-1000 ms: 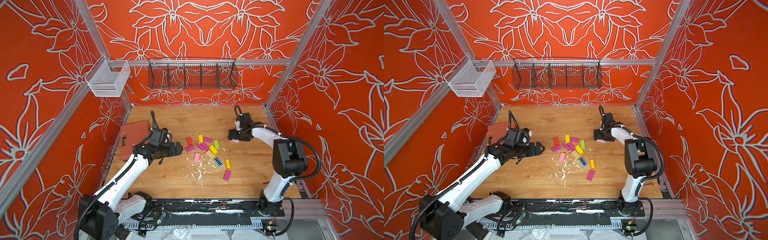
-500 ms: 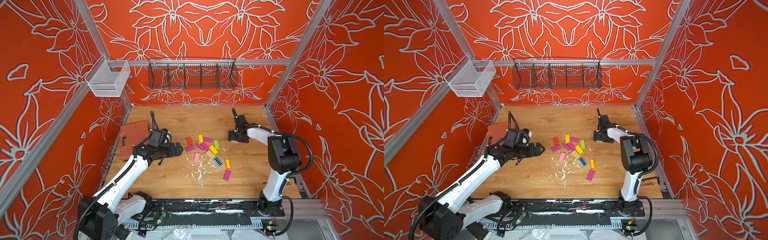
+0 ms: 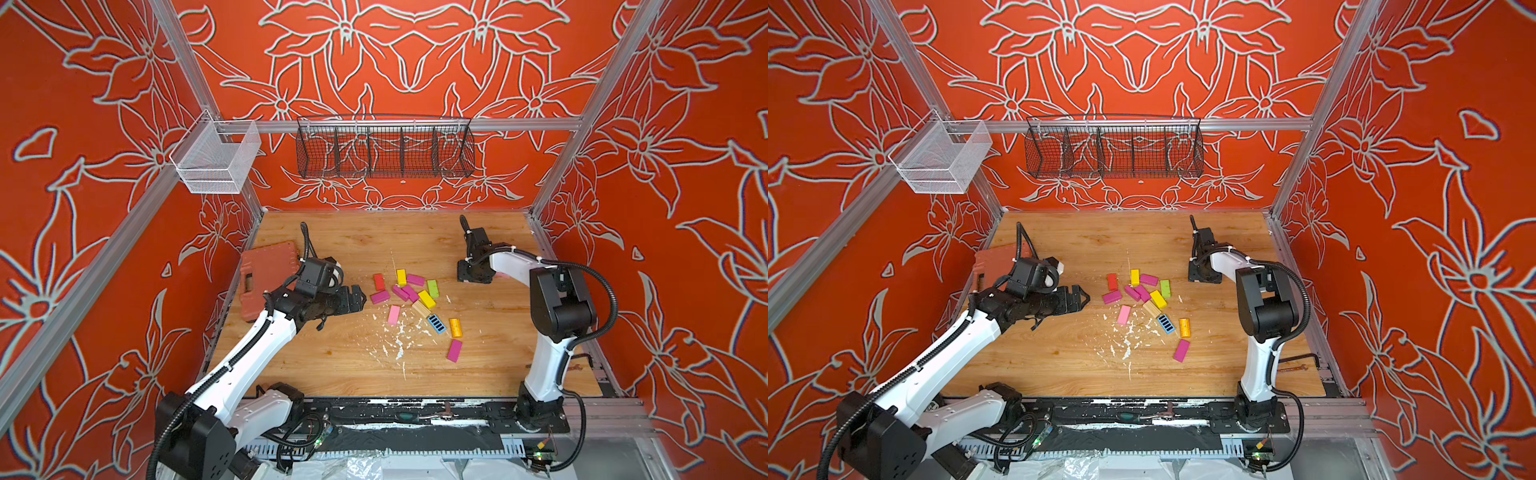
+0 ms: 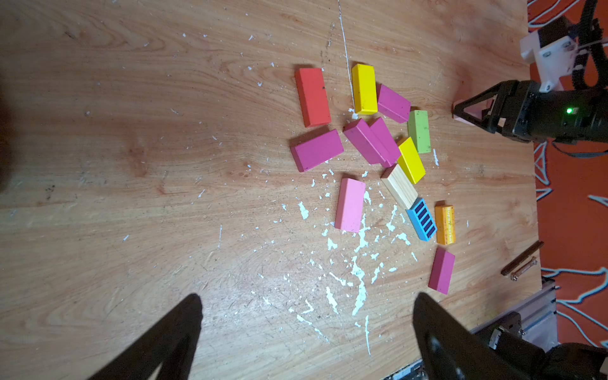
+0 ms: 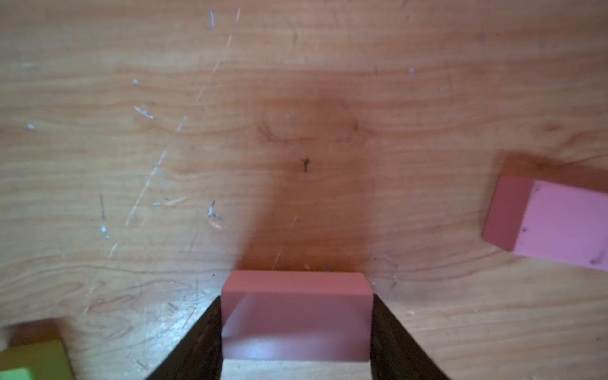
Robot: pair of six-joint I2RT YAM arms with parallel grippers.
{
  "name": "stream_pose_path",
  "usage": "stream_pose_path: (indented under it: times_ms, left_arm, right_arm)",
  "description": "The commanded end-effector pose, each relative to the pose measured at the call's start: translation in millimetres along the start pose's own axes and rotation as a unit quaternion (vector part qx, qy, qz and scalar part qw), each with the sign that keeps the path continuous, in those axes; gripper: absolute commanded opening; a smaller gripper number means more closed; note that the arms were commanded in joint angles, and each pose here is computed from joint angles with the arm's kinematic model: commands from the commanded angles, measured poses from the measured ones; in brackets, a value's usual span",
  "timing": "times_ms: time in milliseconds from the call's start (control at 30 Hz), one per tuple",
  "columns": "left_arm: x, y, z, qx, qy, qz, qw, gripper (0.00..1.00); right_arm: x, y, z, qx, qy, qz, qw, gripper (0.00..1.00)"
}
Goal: Assemble the number 7 with building blocks
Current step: Pick up the building block from the center of the board, then place the building block at the center of the board.
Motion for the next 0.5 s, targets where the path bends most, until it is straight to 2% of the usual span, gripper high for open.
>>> stream_pose_path:
  times_ms: [0,167,467]
  left_arm:
    - [-3.7,0.2,-0.6,0.006,0.005,-0.007,1.000,0.97]
    - [-6.7,0.8,0.7,0.005,0.004,-0.011,1.000,0.97]
    - [-11.1,0.5,3.5,0.003,-0.002,-0.022,1.000,0.97]
  right_arm:
    - [-4.4,-5.3,-5.3,-0.022,0.019,0.012,1.000,0.62]
    - [-6.7,-18.9,-17.1,-0.050,0.025,0.015,0.998,0.62]
    - [6.1,-34.9,-39.7,-0.045,-0.007,0.019,0.999,0.62]
Point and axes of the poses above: each gripper's point midway between its finger pads, its own x axis out along the fingers, its own z axis along the line the jaws close on, y = z × x, the point moved 2 cm from there along -x, back along the fingers, and after that the axes turned 10 degrees about -x, right-handed, at the moved point
